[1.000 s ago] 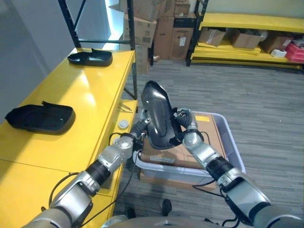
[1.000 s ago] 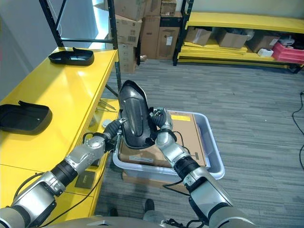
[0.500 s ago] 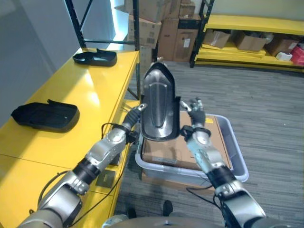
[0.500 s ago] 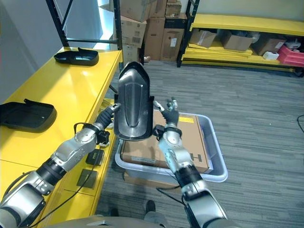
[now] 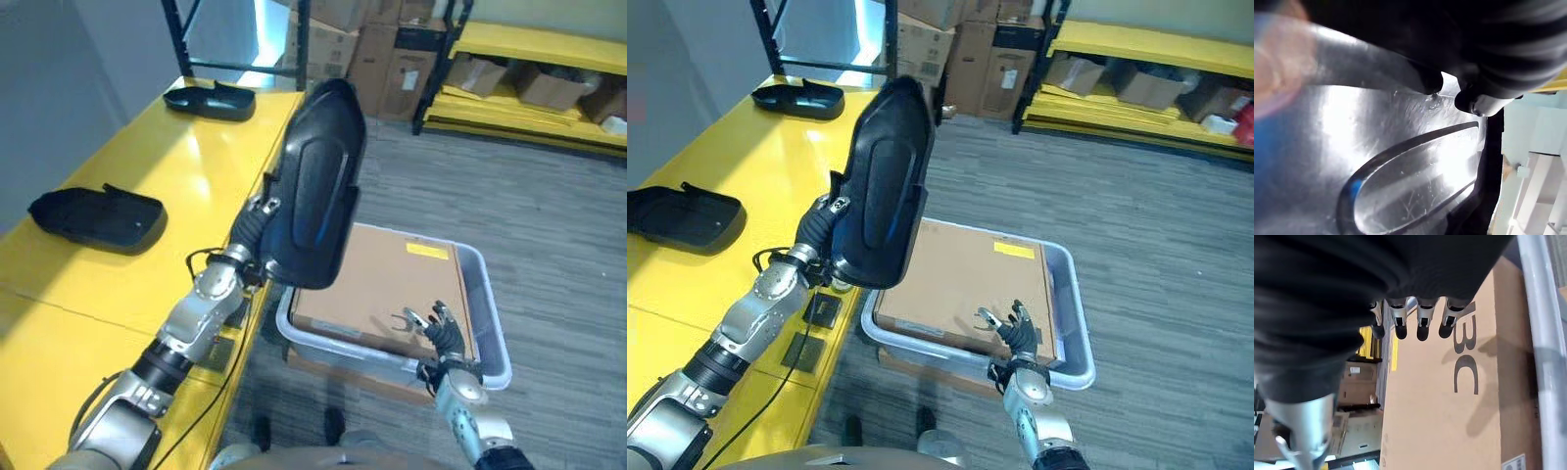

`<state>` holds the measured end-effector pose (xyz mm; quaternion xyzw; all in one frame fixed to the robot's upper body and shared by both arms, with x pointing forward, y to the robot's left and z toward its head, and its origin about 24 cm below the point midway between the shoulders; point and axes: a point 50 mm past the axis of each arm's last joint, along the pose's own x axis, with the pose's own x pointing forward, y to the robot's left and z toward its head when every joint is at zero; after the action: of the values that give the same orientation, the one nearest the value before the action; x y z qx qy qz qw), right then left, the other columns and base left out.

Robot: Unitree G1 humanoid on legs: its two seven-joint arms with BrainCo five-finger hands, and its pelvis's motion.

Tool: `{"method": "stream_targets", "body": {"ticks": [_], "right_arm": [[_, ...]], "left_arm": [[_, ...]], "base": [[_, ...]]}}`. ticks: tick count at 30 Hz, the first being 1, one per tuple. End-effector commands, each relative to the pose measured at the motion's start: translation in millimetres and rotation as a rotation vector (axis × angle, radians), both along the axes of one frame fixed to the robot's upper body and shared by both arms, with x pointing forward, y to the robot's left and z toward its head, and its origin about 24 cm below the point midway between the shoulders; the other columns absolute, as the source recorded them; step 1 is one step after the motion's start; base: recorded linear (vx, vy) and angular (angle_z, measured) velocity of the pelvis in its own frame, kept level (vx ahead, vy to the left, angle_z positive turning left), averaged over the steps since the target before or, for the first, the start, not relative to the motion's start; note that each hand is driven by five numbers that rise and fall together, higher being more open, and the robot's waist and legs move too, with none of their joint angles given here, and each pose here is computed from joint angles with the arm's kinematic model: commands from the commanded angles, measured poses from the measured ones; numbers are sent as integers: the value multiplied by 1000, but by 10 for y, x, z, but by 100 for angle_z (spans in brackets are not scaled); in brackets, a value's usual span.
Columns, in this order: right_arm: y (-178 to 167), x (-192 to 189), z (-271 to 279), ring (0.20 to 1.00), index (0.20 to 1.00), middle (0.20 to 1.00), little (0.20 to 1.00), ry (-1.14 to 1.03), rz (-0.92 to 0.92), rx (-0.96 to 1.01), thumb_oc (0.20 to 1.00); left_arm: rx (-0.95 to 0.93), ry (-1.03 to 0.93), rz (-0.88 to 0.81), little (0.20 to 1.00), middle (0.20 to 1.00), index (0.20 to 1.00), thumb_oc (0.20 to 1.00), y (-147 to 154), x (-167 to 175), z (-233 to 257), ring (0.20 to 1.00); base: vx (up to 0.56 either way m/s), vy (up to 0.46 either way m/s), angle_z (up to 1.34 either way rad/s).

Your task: Move parts from the plastic box to the shelf.

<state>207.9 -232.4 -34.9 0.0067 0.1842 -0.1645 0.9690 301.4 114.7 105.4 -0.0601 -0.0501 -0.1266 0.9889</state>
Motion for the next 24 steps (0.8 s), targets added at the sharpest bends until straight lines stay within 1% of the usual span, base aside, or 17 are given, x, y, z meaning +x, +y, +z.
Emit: {"method": "stream_targets", "body": {"ticks": [1,2,4,5,7,8,11,14,17,21,24], "right_arm": [[-81,95,155,1000,1000,1000,1000,-55,104,-109,1000],[-82,87,143,1000,1000,1000,1000,-47,114,-111,1000],[-85,36,88,1000,1000,1000,1000,-13,146,-129,1000],[-63,19,58,1000,1000,1000,1000,6,189,-169,1000],[-29,-17,23,1000,1000,1000,1000,25,243,-256,1000],[-23,-22,20,1000,1000,1000,1000,27,249,-265,1000],[15,-134,-92,1000,1000,1000,1000,89,287,-355,1000],[-7,-212,-227,1000,1000,1000,1000,162,270,-427,1000],[-53,-243,-310,1000,1000,1000,1000,215,245,-518,1000],[-148,-364,-459,1000,1000,1000,1000,329,182,-573,1000],[-178,-469,-584,1000,1000,1000,1000,418,173,-604,1000]], "left_arm": [[-119,-334,112,200,200,200,200,229,-21,596,200],[-119,-344,126,200,200,200,200,262,-32,601,200],[-122,-374,175,200,200,200,200,422,-82,611,200],[-114,-415,229,200,200,200,200,581,-126,653,200],[-117,-455,261,200,200,200,200,754,-214,707,200],[-117,-458,267,200,200,200,200,777,-227,711,200],[-99,-524,321,200,200,200,200,975,-378,820,200],[-103,-547,371,200,200,200,200,1097,-482,883,200],[-105,-523,422,200,200,200,200,1206,-567,846,200],[-101,-496,428,200,200,200,200,1291,-592,762,200],[-91,-477,430,200,200,200,200,1319,-604,734,200]], "base": [[-86,-133,59],[-94,-118,65],[-137,-94,49],[-169,-62,53],[-136,-37,71],[-102,-11,78],[-124,4,101],[-126,74,138],[-118,134,114],[-44,206,110],[25,185,145]]}}
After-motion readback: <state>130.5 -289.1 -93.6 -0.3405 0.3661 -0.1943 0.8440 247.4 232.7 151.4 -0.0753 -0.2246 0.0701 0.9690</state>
